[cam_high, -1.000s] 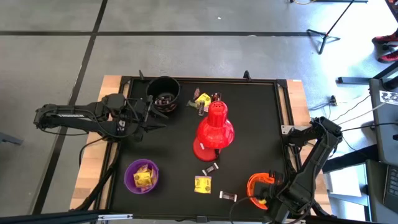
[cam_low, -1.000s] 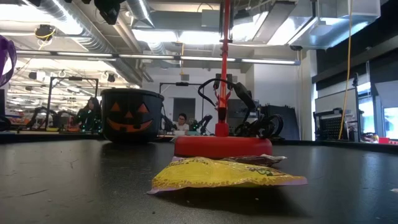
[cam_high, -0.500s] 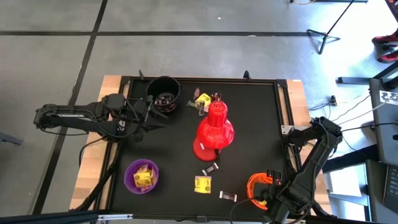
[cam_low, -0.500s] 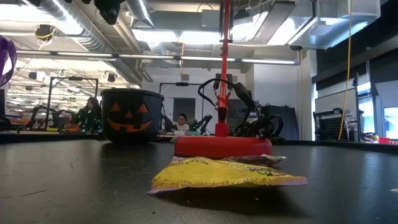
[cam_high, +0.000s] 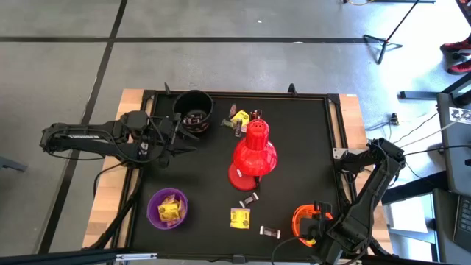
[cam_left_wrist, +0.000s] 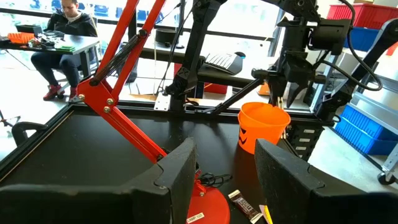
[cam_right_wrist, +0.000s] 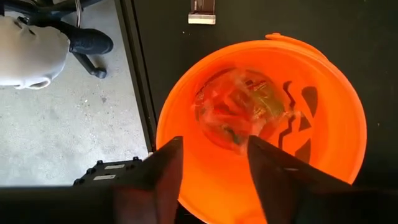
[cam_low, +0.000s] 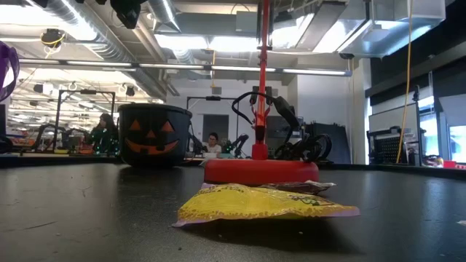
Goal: Organize candy in baskets
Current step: Put the yellow candy into the violet bucket
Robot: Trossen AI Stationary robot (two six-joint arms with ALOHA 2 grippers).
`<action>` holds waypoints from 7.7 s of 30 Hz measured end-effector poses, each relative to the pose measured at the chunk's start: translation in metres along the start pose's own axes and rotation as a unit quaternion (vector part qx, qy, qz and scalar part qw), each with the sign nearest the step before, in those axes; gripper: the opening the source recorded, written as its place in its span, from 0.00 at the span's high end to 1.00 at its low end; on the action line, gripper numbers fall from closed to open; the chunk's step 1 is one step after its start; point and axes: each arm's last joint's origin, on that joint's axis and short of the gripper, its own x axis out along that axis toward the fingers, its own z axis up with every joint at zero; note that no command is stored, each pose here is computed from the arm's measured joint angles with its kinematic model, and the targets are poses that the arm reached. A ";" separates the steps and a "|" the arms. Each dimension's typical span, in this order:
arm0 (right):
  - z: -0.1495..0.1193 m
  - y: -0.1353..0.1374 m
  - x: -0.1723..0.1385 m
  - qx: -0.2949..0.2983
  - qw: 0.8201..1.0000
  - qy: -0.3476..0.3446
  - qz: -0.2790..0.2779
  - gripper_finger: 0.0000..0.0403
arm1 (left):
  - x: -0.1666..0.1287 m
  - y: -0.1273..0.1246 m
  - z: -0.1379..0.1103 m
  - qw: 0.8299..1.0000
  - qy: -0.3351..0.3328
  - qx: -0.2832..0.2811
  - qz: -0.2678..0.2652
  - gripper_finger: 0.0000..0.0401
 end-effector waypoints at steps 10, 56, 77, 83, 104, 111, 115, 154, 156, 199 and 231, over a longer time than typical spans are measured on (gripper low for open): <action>0.013 -0.004 0.000 0.014 0.995 -0.089 -0.030 0.47 | 0.000 0.000 0.000 1.000 0.000 0.000 0.000 0.61; 0.210 -0.068 0.156 -0.273 0.950 -0.113 0.105 0.51 | 0.000 0.000 0.000 1.000 0.000 0.000 0.000 0.61; 0.211 -0.070 0.164 -0.269 0.953 -0.110 0.085 0.70 | 0.000 0.000 0.000 1.000 0.000 0.000 0.000 0.61; 0.211 -0.070 0.164 -0.268 0.954 -0.110 0.079 0.91 | 0.000 0.000 0.000 1.000 0.000 0.000 0.000 0.61; 0.209 -0.070 0.139 -0.269 0.951 -0.128 0.085 1.00 | 0.000 0.000 0.000 1.000 0.000 0.000 0.000 0.61; 0.208 -0.069 0.123 -0.269 0.951 -0.131 0.071 1.00 | 0.000 0.000 0.000 1.000 -0.002 0.000 0.000 0.61; 0.212 -0.066 0.104 -0.268 0.953 -0.130 0.059 1.00 | 0.000 0.000 0.000 1.000 -0.002 0.000 0.000 0.61; 0.224 -0.061 0.026 -0.323 0.930 -0.166 -0.060 1.00 | 0.118 -0.049 -0.095 0.982 0.133 -0.123 -0.060 0.61; 0.224 -0.061 0.026 -0.322 0.929 -0.169 -0.064 1.00 | 0.123 -0.051 -0.101 0.979 0.133 -0.145 -0.050 0.61; 0.230 -0.063 0.024 -0.350 0.913 -0.192 -0.087 1.00 | 0.137 -0.066 -0.115 0.957 0.135 -0.223 -0.125 0.61; 0.220 -0.074 0.029 -0.349 0.931 -0.104 -0.031 0.63 | 0.134 -0.069 -0.119 0.971 0.142 -0.167 -0.092 1.00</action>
